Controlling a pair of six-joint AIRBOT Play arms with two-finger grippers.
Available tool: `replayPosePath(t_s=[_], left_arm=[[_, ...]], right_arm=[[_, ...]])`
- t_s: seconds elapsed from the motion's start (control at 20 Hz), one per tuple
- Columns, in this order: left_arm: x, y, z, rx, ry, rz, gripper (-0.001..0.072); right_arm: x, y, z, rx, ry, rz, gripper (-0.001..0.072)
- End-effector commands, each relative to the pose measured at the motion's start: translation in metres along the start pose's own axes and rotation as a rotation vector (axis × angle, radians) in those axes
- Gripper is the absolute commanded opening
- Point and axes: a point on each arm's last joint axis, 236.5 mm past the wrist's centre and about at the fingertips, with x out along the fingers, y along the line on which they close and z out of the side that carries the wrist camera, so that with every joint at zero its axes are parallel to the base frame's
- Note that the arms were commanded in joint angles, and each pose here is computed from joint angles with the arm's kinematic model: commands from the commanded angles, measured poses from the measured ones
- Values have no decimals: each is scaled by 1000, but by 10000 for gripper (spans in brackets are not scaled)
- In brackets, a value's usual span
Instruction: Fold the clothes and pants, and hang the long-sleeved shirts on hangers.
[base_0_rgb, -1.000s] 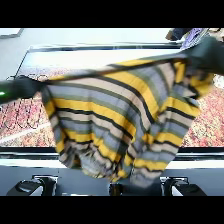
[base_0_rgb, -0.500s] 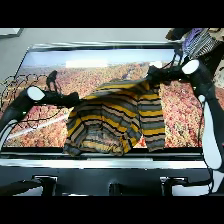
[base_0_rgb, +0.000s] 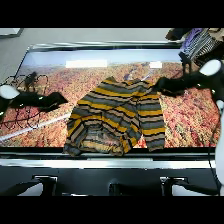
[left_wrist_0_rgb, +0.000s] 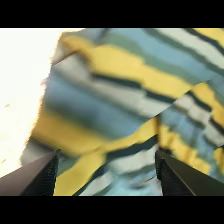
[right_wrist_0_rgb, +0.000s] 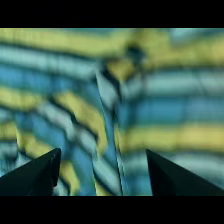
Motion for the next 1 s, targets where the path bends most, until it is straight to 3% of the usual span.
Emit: replayPosePath(t_s=[0.0, 0.3, 0.7, 0.75, 0.8, 0.85, 0.9, 0.95], left_arm=[[-32, 46, -45, -76, -3, 40, 676], [5, 47, -135, -213, 141, -71, 676], [21, 41, -137, -196, 141, -73, 676], [23, 38, -137, -206, 146, -83, 676], [25, 35, -137, -222, 152, -99, 676], [27, 33, -137, -232, 160, -110, 676], [30, 32, -139, -235, 173, -112, 676], [34, 32, -143, -233, 192, -110, 676]], right_arm=[[0, 2, -82, 122, 120, 37, 661], [88, 19, -206, 337, 243, 104, 671], [144, 21, -227, 482, 260, 112, 663], [149, 21, -227, 485, 266, 124, 530], [151, 24, -227, 483, 272, 140, 321], [150, 25, -227, 477, 272, 145, 178], [147, 26, -225, 469, 261, 148, 65], [142, 29, -221, 466, 244, 156, 38]])
